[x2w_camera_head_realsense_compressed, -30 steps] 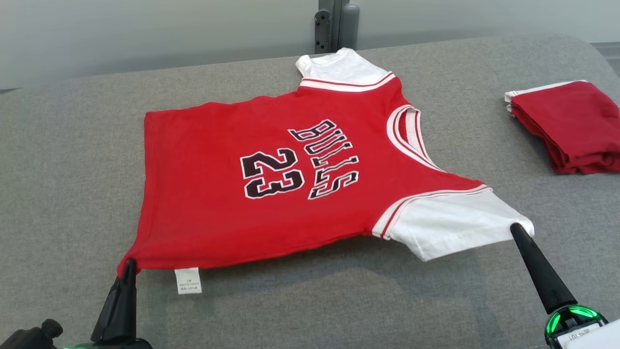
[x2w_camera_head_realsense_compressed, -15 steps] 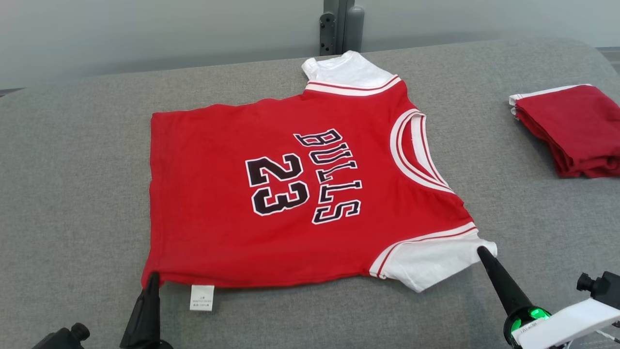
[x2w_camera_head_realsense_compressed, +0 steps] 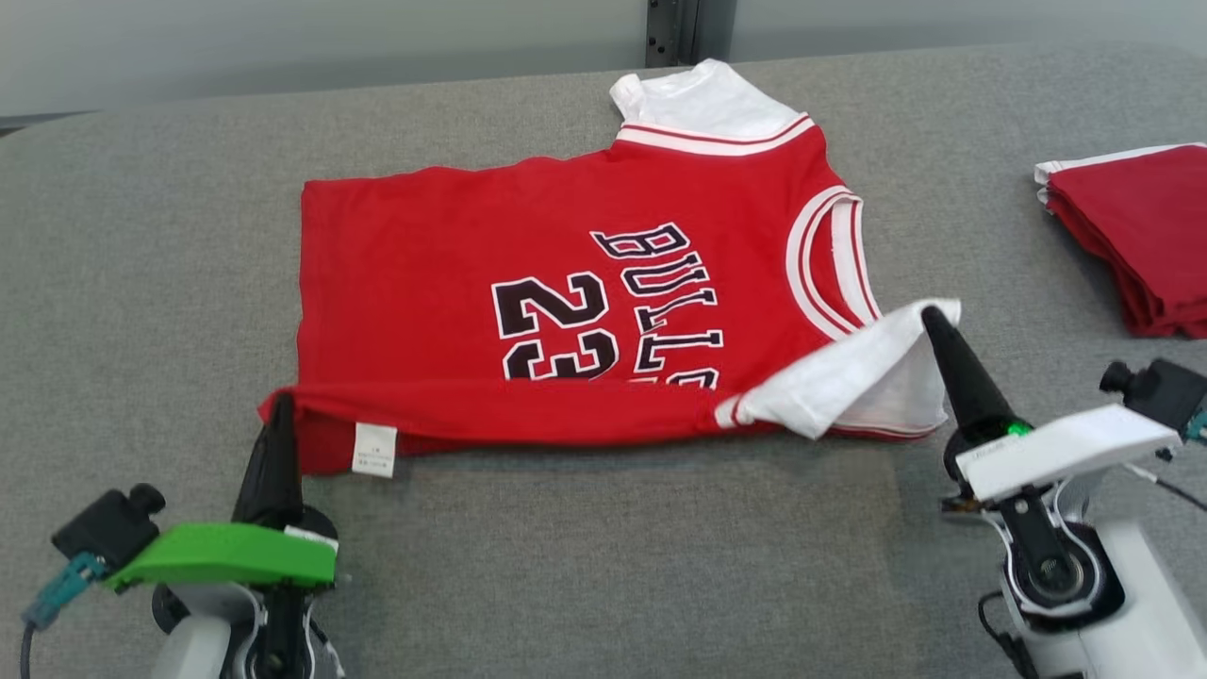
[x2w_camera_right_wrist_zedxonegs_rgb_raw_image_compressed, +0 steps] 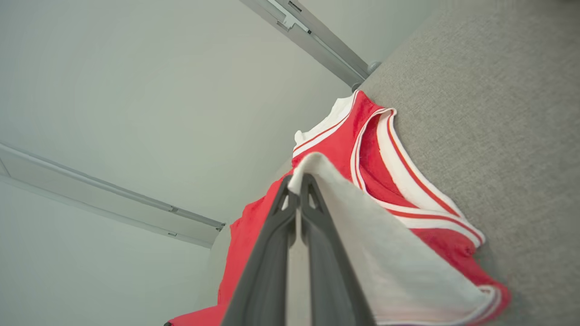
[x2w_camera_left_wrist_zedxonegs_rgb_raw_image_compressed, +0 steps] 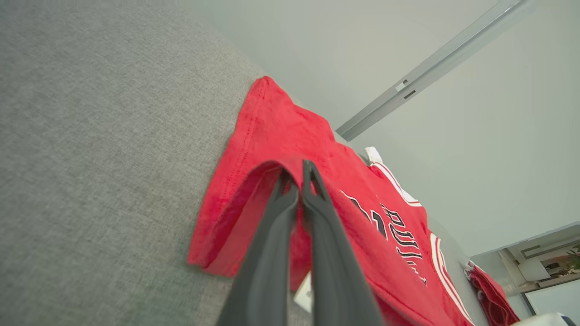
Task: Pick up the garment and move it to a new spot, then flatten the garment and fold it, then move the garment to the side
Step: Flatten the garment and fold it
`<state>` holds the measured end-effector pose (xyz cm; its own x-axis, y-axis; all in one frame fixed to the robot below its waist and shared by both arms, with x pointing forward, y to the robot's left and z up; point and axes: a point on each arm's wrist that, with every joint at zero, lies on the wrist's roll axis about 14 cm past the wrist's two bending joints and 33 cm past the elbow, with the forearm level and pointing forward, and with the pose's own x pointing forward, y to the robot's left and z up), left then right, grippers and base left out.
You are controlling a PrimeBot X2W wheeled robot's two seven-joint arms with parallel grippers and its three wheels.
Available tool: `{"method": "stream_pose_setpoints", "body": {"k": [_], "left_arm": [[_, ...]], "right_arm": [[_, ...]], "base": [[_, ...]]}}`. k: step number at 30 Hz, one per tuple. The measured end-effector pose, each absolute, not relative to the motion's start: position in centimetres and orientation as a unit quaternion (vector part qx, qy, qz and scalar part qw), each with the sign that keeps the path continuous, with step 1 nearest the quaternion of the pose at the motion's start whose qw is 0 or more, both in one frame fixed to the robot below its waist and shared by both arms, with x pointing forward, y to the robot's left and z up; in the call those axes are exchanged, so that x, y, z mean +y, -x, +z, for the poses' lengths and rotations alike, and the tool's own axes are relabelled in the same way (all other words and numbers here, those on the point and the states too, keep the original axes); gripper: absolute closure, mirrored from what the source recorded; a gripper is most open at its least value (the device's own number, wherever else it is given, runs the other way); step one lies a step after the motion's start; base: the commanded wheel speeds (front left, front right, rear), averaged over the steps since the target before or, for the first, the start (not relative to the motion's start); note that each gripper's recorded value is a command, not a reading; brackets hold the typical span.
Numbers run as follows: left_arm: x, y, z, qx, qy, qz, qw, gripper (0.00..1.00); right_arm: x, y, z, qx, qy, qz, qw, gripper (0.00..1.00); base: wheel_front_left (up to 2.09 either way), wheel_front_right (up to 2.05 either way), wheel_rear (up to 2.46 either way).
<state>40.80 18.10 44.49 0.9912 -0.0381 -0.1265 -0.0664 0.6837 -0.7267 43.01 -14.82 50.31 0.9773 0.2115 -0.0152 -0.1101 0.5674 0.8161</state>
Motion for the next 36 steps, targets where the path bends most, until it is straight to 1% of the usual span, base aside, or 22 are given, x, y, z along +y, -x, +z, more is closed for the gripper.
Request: {"method": "stream_pose_setpoints", "body": {"k": [5, 9, 15, 16, 17, 18, 19, 20, 24, 27, 31, 36], "left_arm": [[18.5, -44.1, 43.4, 0.074, 0.38, 0.024, 0.922, 1.0], [18.5, -45.8, 41.9, 0.092, 0.368, 0.032, 0.925, 1.0], [18.0, -47.1, 40.3, 0.111, 0.36, 0.032, 0.926, 1.0], [17.9, -47.1, 40.1, 0.114, 0.357, 0.03, 0.927, 0.92], [17.9, -47.2, 40.0, 0.115, 0.356, 0.03, 0.927, 0.73], [17.8, -47.2, 39.9, 0.117, 0.354, 0.028, 0.927, 0.47], [17.7, -47.2, 39.9, 0.117, 0.35, 0.024, 0.929, 0.0], [17.6, -47.3, 40.0, 0.116, 0.346, 0.021, 0.931, 0.0], [17.6, -47.6, 41.3, 0.095, 0.346, 0.014, 0.933, 0.0], [17.7, -47.2, 41.9, 0.085, 0.346, 0.011, 0.934, 0.0], [18.1, -45.3, 41.8, 0.083, 0.351, 0.02, 0.933, 0.0], [19.2, -42.1, 40.5, 0.108, 0.348, 0.053, 0.93, 0.0]], "right_arm": [[-14.5, -46.9, 49.4, 0.061, -0.437, 0.084, 0.894, 1.0], [-13.5, -49.6, 48.6, 0.076, -0.417, 0.09, 0.901, 1.0], [-12.8, -51.8, 46.2, 0.108, -0.395, 0.082, 0.909, 1.0], [-12.7, -52.1, 46.0, 0.111, -0.393, 0.081, 0.909, 1.0], [-12.6, -52.3, 45.9, 0.111, -0.392, 0.079, 0.91, 1.0], [-12.5, -52.6, 45.8, 0.112, -0.394, 0.076, 0.909, 1.0], [-12.3, -52.8, 45.8, 0.112, -0.396, 0.078, 0.908, 0.56], [-12.1, -53.0, 46.2, 0.103, -0.399, 0.079, 0.908, 0.0], [-11.8, -53.8, 48.4, 0.061, -0.418, 0.082, 0.903, 0.0], [-12.4, -53.8, 49.4, 0.038, -0.414, 0.079, 0.906, 0.0], [-14.0, -53.1, 50.6, 0.001, -0.364, 0.079, 0.928, 0.0], [-15.2, -51.0, 50.6, -0.016, -0.3, 0.081, 0.95, 0.0]], "base": [[0.0, 0.0, 0.0], [0.0, 0.0, 0.0], [0.0, 0.0, 0.0], [0.0, 0.0, 0.0], [0.0, 0.0, 0.0], [0.0, 0.0, 0.0], [0.0, 0.0, 0.0], [0.0, 0.0, 0.0], [0.0, 0.0, 0.0], [0.0, 0.0, 0.0], [0.0, 0.0, 0.0], [0.0, 0.0, 0.0]]}}
